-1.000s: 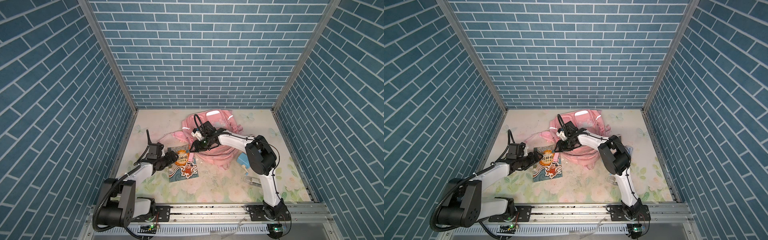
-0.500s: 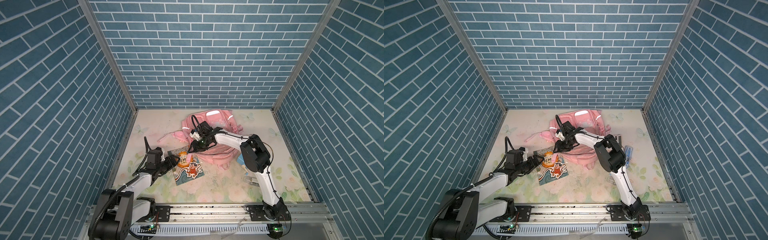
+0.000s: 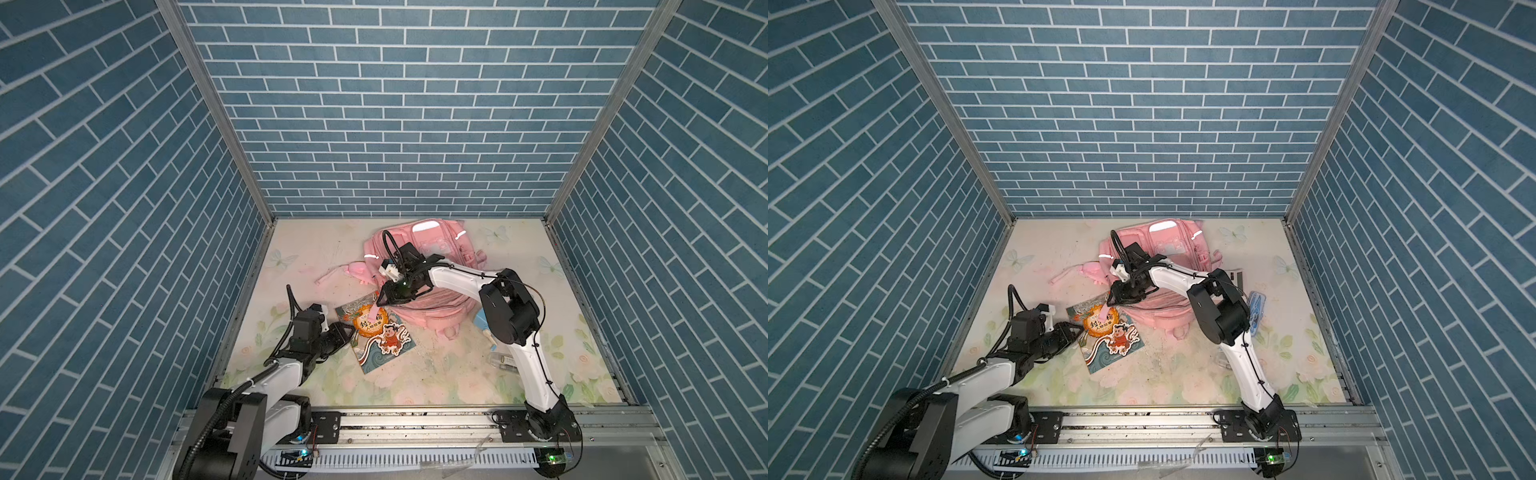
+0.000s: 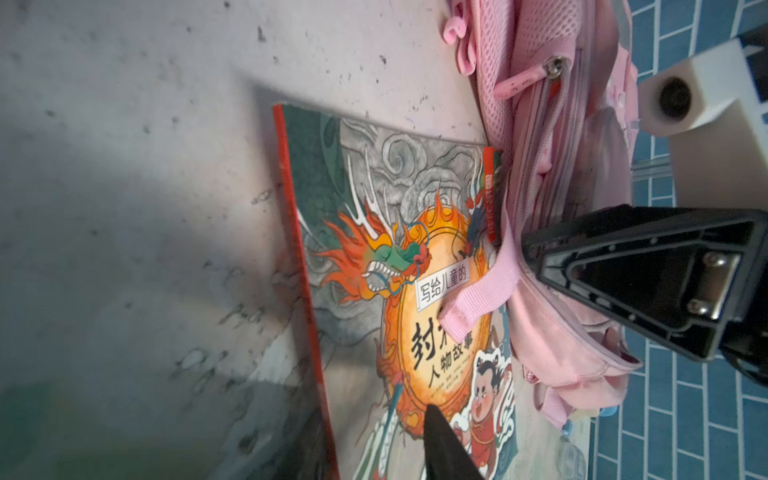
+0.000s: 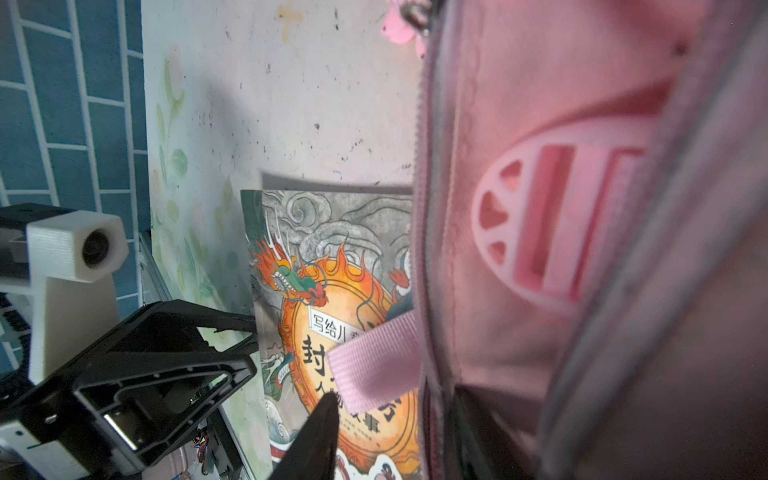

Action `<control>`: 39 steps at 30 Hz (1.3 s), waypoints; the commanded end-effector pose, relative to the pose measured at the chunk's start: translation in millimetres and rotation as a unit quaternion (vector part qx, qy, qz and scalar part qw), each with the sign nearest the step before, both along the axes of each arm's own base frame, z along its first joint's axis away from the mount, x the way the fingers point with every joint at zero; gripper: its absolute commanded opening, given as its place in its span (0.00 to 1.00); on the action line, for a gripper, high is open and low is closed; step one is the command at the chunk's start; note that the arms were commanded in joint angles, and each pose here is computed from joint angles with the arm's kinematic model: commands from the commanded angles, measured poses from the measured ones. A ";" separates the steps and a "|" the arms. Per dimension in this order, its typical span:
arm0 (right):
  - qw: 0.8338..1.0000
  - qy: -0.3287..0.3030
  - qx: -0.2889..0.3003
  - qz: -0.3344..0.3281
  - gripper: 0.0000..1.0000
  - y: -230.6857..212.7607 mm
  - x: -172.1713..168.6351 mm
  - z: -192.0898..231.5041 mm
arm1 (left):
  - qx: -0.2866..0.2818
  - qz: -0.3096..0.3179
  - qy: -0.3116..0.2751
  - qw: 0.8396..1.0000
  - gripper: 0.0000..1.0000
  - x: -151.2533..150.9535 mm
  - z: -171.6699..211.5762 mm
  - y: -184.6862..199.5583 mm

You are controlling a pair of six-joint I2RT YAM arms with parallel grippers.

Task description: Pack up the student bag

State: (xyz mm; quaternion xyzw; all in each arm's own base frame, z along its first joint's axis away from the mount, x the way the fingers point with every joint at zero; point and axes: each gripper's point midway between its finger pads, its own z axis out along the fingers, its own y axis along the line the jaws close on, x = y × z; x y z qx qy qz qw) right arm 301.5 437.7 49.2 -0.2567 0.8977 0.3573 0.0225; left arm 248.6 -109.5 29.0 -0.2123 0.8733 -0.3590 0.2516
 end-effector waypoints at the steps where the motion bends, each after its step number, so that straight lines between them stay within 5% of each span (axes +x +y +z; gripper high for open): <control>1: 0.998 0.035 -0.044 0.006 0.45 -10.8 -14.0 -35.1 | -0.008 0.004 -0.026 1.000 0.36 4.3 5.3 -1.3; 10: 0.998 0.039 -0.046 0.005 0.44 -9.7 -13.2 -36.8 | -0.035 0.014 -0.098 0.995 0.38 11.3 29.6 -2.6; 18: 0.998 0.038 -0.050 0.008 0.43 -7.9 -13.8 -37.8 | -0.031 0.039 -0.131 0.990 0.20 12.8 37.7 5.2; 31: 0.998 0.038 -0.053 0.010 0.42 -6.1 -14.5 -37.9 | -0.041 0.027 -0.133 0.990 0.39 14.6 33.9 -2.5; 39: 0.998 0.036 -0.056 0.007 0.41 -7.7 -13.9 -38.0 | -0.038 0.001 -0.123 0.992 0.27 24.9 32.8 -15.9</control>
